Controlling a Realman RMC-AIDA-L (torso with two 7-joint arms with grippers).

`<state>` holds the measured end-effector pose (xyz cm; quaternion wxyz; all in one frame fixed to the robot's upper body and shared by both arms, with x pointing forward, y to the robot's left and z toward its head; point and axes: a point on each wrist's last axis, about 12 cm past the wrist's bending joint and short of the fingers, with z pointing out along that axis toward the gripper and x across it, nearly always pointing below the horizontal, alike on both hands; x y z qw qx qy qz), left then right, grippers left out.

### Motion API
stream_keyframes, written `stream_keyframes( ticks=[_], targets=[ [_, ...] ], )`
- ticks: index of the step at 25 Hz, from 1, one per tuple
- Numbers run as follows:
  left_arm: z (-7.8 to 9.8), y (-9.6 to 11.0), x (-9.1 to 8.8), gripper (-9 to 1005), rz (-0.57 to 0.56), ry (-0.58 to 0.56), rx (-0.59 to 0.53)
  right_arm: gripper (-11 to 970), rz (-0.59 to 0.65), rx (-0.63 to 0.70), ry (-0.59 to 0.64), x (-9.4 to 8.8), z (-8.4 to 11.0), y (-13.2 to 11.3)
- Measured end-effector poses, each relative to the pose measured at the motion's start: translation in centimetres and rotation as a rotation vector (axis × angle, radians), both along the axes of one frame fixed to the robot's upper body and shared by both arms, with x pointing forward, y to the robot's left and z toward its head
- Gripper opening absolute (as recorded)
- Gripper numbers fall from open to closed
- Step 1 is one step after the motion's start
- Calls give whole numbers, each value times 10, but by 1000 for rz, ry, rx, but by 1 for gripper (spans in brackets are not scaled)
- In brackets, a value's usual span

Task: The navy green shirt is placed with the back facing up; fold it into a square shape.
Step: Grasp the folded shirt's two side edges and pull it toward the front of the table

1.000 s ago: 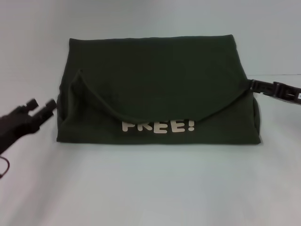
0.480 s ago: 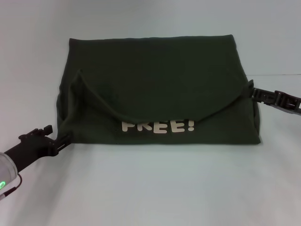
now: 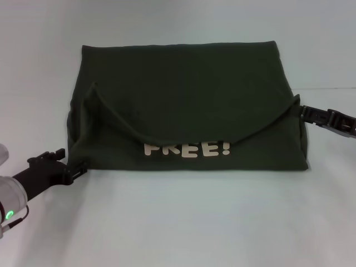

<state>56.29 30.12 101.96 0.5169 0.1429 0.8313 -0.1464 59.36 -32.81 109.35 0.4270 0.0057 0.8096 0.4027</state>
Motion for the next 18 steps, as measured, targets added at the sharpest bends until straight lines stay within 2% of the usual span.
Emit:
stream_keyframes(
  ticks=[6, 18],
  targets=[
    [-4, -7, -2, 665, -33, 12, 13, 684, -6, -1, 0, 0, 0, -1],
    [-5, -8, -2, 616, -43, 16, 29, 682, -14, -6, 0, 1, -1, -1]
  ],
)
